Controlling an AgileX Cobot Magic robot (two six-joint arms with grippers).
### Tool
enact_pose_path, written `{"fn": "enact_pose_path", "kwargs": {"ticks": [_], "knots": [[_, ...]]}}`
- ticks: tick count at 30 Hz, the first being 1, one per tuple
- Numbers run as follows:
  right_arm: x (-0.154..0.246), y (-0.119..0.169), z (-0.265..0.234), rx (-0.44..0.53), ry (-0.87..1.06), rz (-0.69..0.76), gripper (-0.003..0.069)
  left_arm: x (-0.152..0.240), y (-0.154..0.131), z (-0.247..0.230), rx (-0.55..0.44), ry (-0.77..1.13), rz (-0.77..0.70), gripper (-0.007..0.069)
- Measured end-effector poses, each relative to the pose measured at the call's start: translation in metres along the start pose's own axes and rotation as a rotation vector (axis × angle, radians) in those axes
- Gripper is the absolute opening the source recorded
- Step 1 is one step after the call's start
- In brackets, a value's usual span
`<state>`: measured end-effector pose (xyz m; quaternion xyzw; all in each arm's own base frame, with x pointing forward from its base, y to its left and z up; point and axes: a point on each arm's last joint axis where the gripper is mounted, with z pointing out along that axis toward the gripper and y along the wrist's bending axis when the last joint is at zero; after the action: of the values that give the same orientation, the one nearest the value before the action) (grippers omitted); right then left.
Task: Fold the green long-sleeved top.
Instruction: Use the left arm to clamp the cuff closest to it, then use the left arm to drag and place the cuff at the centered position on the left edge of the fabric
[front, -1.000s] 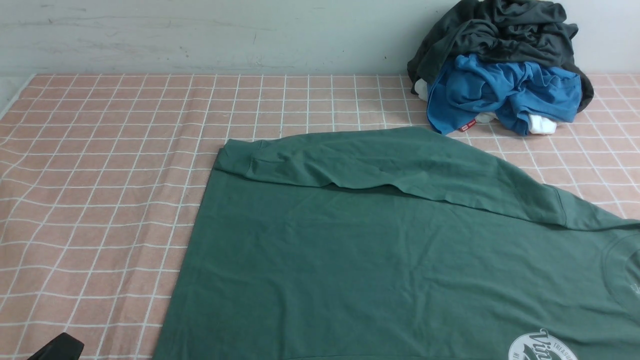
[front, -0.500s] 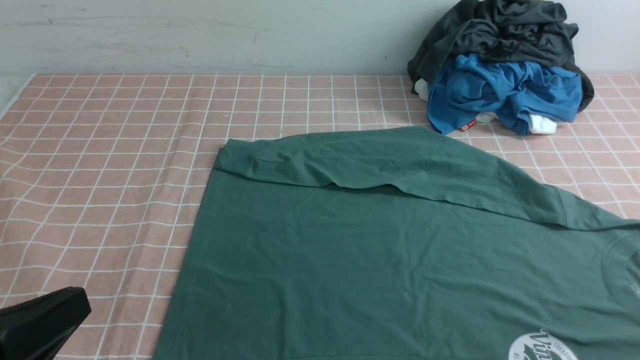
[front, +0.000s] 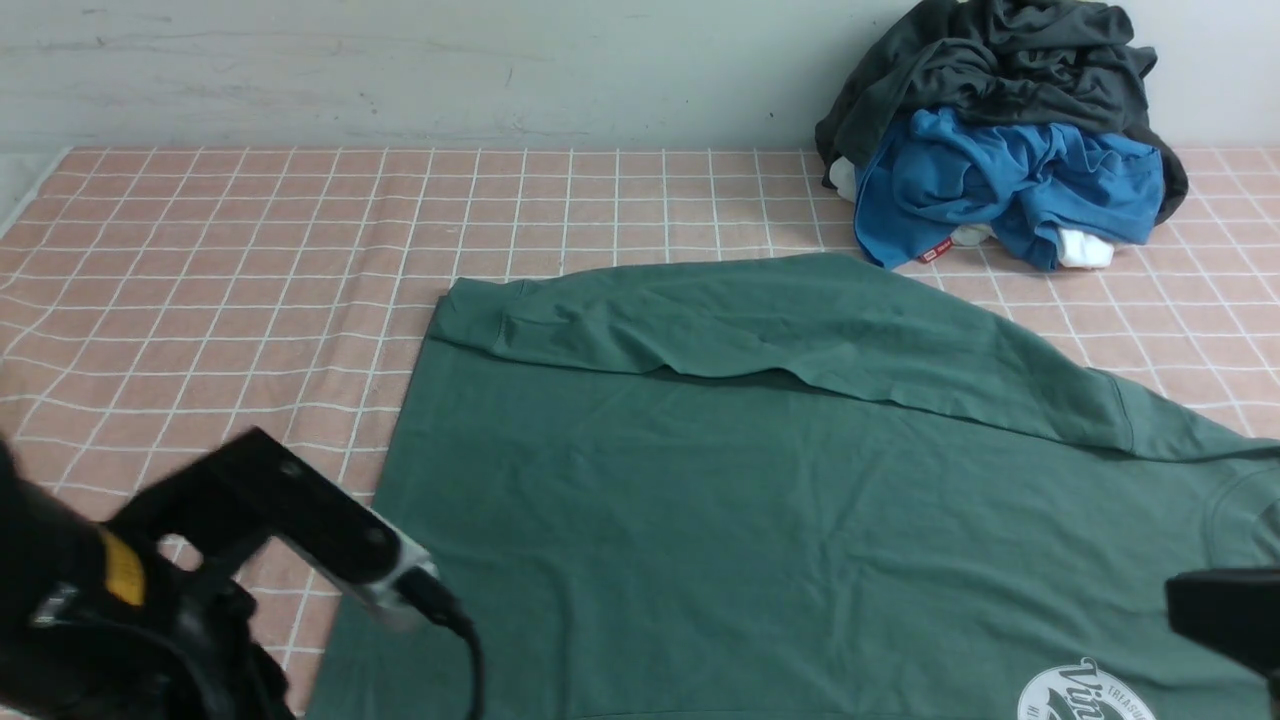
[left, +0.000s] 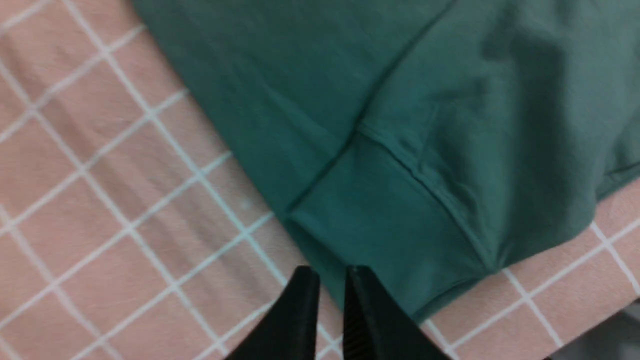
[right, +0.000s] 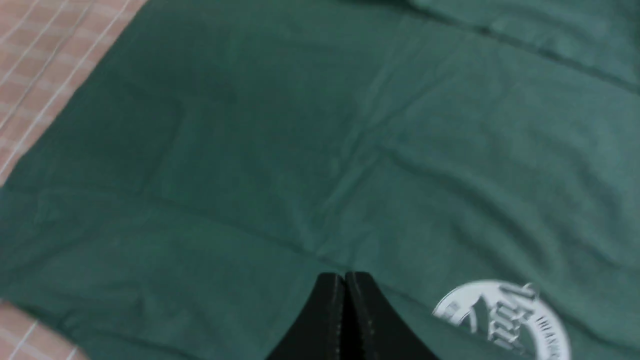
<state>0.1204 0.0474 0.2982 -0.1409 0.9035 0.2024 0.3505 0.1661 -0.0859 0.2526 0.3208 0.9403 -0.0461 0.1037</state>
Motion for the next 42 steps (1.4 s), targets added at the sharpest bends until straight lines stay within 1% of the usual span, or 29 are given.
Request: {"fn": "enact_pose_path", "kwargs": {"ticks": [3, 5, 8, 10, 12, 14, 16, 17, 19, 20, 21, 23, 25, 27, 29, 31, 32, 34, 37, 39, 42], "knots": [[0.004, 0.005, 0.013, -0.061, 0.131, -0.04, -0.0014, -0.017, -0.005, 0.033, 0.028, 0.08, 0.006, 0.0223], [0.006, 0.006, 0.018, -0.075, 0.181, -0.063, -0.0014, -0.027, -0.004, 0.053, 0.031, 0.096, 0.004, 0.0302], [0.006, 0.006, 0.022, -0.076, 0.203, -0.076, -0.0014, -0.037, -0.001, 0.08, 0.028, 0.112, 0.002, 0.0395], [0.005, 0.005, 0.023, -0.071, 0.2, -0.077, -0.0014, -0.04, 0.001, 0.093, 0.03, 0.132, 0.011, 0.0428], [0.005, 0.004, 0.023, -0.062, 0.191, -0.08, -0.0014, -0.041, 0.001, 0.108, 0.043, 0.175, 0.018, 0.0442], [0.004, 0.004, 0.023, -0.058, 0.185, -0.082, -0.0014, -0.043, 0.001, 0.113, 0.052, 0.192, 0.021, 0.0435], [0.003, 0.003, 0.023, -0.051, 0.18, -0.086, -0.0014, -0.046, 0.001, 0.113, 0.062, 0.197, 0.024, 0.0388], [0.003, 0.003, 0.023, -0.051, 0.179, -0.086, -0.0014, -0.046, 0.001, 0.113, 0.062, 0.198, 0.026, 0.0382], [0.002, 0.003, 0.024, -0.043, 0.166, -0.088, -0.0014, -0.049, -0.002, 0.11, 0.099, 0.208, 0.034, 0.0258], [0.002, 0.002, 0.024, -0.041, 0.165, -0.089, -0.0014, -0.05, -0.002, 0.11, 0.101, 0.206, 0.035, 0.0258], [0.001, 0.002, 0.024, -0.034, 0.157, -0.092, -0.0014, -0.052, -0.003, 0.107, 0.12, 0.213, 0.051, 0.0169], [0.0, 0.001, 0.024, -0.024, 0.147, -0.097, -0.0014, -0.055, -0.004, 0.101, 0.133, 0.214, 0.075, 0.0067], [-0.001, 0.0, 0.024, -0.015, 0.136, -0.101, -0.0014, -0.061, -0.004, 0.093, 0.135, 0.201, 0.103, 0.0032], [-0.001, 0.0, 0.024, -0.01, 0.132, -0.104, -0.0014, -0.065, -0.003, 0.088, 0.128, 0.188, 0.118, 0.0027], [-0.002, -0.002, 0.024, 0.009, 0.127, -0.12, -0.0014, -0.075, 0.001, 0.077, 0.094, 0.161, 0.151, 0.0027], [-0.002, -0.005, 0.024, 0.037, 0.128, -0.139, -0.0014, -0.093, 0.009, 0.06, 0.017, 0.106, 0.2, 0.0027], [-0.002, -0.005, 0.024, 0.039, 0.128, -0.139, -0.0014, -0.095, 0.009, 0.059, 0.011, 0.101, 0.204, 0.0027], [-0.002, -0.008, 0.024, 0.072, 0.128, -0.136, -0.0014, -0.115, 0.017, 0.04, -0.065, 0.033, 0.226, 0.0027], [-0.002, -0.011, 0.024, 0.107, 0.126, -0.127, -0.0014, -0.141, 0.024, 0.021, -0.137, -0.047, 0.246, 0.0027], [-0.003, -0.013, 0.024, 0.129, 0.122, -0.121, -0.0014, -0.156, 0.027, 0.014, -0.166, -0.082, 0.252, 0.0027], [-0.003, -0.014, 0.023, 0.142, 0.121, -0.117, -0.0014, -0.176, 0.033, 0.013, -0.181, -0.111, 0.247, 0.0027]]}}
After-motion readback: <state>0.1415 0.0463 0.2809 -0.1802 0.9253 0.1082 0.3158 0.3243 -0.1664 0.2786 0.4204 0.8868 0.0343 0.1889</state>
